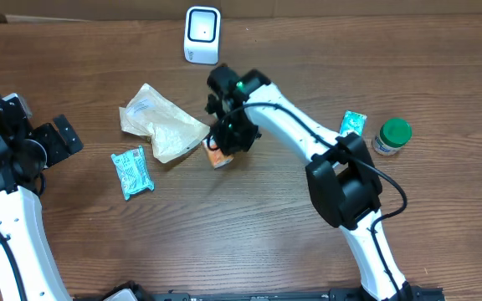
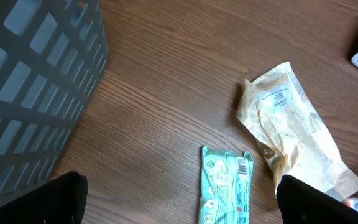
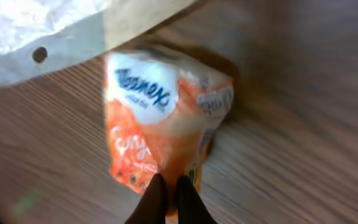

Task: Scan the item barcode
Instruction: 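Reach the right gripper to the orange tissue pack and grasp it, then lift the orange pack and carry it toward the scanner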

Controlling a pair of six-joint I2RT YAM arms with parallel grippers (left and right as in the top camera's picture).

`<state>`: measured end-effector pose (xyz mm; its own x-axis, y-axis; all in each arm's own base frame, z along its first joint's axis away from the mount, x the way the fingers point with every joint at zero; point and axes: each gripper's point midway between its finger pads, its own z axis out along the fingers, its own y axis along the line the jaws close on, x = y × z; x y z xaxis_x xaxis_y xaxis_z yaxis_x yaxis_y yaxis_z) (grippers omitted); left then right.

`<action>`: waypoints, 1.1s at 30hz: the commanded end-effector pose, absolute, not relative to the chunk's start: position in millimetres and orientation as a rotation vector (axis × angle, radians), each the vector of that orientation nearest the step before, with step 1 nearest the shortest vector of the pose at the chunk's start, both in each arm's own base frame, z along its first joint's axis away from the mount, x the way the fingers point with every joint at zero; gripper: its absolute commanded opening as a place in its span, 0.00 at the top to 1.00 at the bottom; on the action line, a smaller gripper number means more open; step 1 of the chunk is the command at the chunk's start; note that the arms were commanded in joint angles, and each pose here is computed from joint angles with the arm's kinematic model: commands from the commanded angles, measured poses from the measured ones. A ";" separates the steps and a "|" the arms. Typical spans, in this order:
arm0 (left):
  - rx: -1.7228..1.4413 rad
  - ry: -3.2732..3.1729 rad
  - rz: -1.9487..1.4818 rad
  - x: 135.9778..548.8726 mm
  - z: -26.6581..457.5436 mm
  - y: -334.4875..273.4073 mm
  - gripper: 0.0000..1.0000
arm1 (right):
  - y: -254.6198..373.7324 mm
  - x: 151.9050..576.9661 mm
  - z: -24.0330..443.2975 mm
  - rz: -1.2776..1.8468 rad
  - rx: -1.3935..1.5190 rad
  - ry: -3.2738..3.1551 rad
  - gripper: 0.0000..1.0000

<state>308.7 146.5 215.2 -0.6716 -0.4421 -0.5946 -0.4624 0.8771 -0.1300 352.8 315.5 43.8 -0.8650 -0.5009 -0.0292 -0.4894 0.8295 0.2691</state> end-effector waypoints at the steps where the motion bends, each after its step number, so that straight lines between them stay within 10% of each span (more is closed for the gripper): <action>1: -0.613 2.393 0.049 310.8 221.0 147.3 0.00 | 280.4 380.2 55.1 -0.089 1.146 -2.979 0.95; 6: -0.613 2.393 0.049 310.8 221.0 147.3 0.00 | 278.6 378.5 55.0 -0.085 1.087 -2.989 0.34; 8: -0.613 2.393 0.049 310.8 221.0 147.3 0.01 | 287.1 374.7 55.6 -0.165 1.023 -3.000 0.33; 15: -0.613 2.393 0.049 310.8 221.0 147.3 0.01 | 339.5 358.6 63.1 -0.638 0.674 -2.968 0.86; 33: -0.613 2.393 0.049 310.8 221.0 147.3 0.00 | 236.0 420.0 11.6 -0.186 0.158 -3.207 0.94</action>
